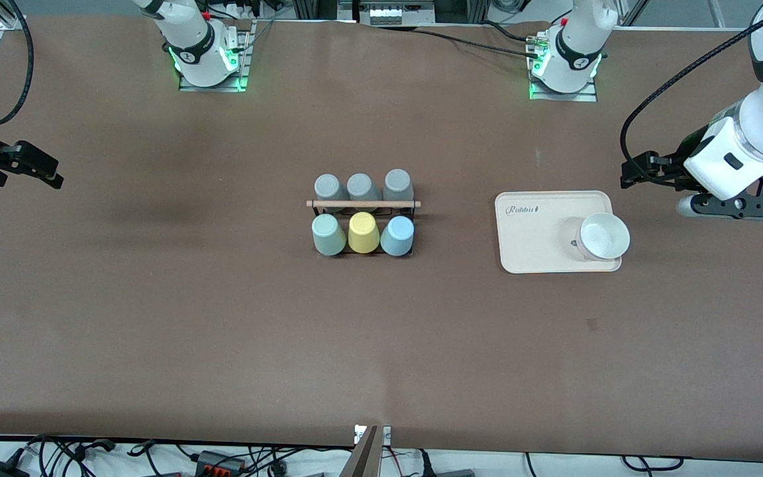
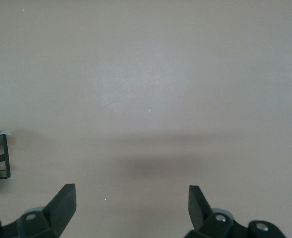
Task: Hang scattered cups on rack with three cups
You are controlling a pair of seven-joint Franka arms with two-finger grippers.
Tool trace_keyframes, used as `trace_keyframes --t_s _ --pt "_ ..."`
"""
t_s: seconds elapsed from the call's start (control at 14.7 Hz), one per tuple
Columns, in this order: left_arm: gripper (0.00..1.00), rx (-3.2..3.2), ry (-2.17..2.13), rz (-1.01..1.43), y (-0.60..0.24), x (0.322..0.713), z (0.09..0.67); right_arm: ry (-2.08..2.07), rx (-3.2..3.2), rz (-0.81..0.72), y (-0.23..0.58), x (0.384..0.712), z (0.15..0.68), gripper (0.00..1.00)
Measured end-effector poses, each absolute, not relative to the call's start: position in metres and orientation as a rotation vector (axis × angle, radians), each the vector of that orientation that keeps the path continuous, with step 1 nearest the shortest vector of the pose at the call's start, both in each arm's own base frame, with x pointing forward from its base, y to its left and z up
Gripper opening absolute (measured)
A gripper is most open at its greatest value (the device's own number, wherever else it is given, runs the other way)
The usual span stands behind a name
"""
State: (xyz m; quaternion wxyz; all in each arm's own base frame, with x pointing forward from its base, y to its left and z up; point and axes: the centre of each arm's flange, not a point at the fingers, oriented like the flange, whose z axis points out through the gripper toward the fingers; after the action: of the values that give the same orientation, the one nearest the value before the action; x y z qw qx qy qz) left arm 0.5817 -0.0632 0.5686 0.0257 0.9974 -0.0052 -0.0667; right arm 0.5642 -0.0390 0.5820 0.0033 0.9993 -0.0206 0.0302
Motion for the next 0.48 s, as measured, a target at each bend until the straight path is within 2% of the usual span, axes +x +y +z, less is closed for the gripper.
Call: trace_keyframes --t_s 0.48 --pt "1.00 3.102 -0.021 -0.184 -0.0624 0.5815 0.5744 -0.055 3.134 0.086 -0.0380 0.5630 0.5827 1.00"
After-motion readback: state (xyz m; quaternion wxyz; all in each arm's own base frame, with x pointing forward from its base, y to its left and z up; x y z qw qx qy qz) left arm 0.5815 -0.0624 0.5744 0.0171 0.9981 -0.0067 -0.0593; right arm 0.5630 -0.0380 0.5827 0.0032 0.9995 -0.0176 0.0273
